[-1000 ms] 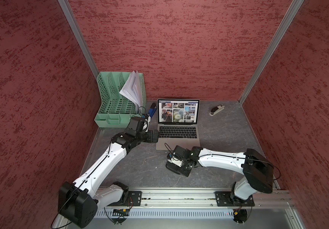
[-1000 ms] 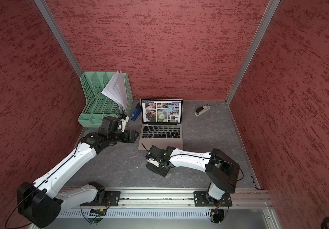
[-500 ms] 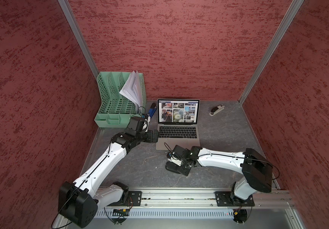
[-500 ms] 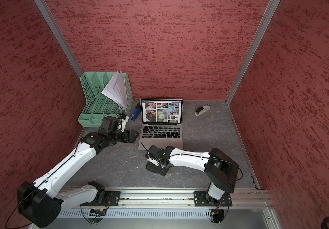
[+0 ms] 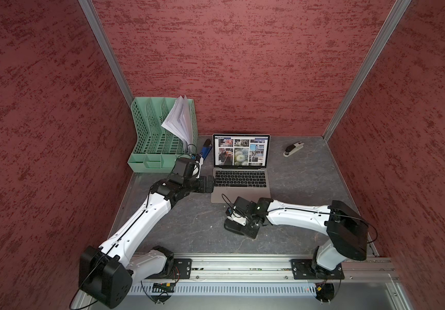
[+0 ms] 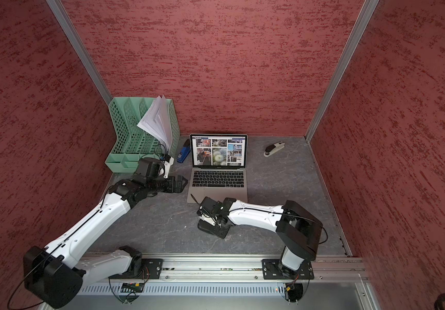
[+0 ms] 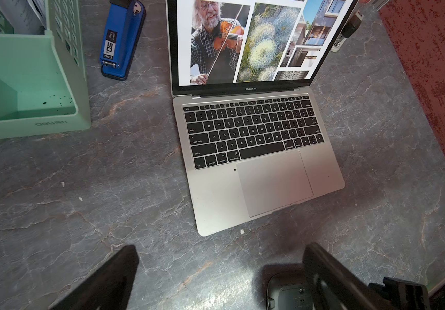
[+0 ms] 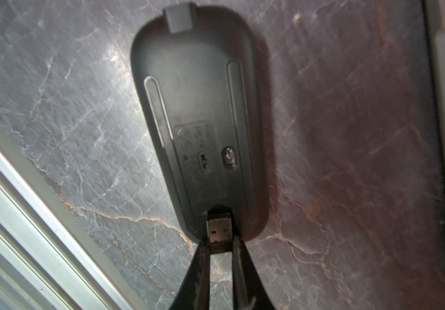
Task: Remove the wireless mouse receiver from the laptop
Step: Insert the USB plug into the mouse.
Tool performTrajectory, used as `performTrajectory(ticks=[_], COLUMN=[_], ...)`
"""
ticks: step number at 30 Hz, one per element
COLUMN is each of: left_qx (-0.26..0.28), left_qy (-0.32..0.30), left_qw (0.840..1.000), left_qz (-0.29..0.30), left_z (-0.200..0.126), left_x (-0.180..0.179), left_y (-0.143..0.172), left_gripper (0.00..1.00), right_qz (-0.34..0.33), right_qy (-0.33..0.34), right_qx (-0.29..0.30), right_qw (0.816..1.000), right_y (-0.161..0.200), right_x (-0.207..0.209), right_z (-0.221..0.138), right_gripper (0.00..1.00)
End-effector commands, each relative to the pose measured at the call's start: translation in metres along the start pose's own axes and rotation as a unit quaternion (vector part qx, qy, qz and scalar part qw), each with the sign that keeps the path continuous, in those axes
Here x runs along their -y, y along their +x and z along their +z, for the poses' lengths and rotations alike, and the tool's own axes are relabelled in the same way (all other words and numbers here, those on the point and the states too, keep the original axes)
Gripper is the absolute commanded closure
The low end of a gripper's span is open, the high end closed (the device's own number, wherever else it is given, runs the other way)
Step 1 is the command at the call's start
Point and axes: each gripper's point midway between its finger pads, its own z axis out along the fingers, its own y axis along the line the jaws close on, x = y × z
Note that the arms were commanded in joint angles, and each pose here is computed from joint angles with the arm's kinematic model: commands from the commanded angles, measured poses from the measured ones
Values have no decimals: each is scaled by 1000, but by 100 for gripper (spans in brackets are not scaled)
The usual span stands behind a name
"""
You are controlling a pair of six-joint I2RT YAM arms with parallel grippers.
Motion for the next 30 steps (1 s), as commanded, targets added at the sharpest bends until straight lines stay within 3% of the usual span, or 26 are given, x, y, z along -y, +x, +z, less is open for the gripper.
performTrajectory(ticks=[1, 30], left_qx=[4, -7], left_qy=[11, 12], left_qw=[1000, 1000], left_qz=[7, 2], left_z=[0, 4], left_x=[3, 3], left_y=[-5, -2], left_gripper=[0, 0], right_qz=[-23, -13], right_qy=[17, -14], right_qx=[2, 14], right_qw=[1000, 1000], right_y=[-4, -13], right_x=[9, 2], right_z=[-12, -14], right_gripper=[100, 100])
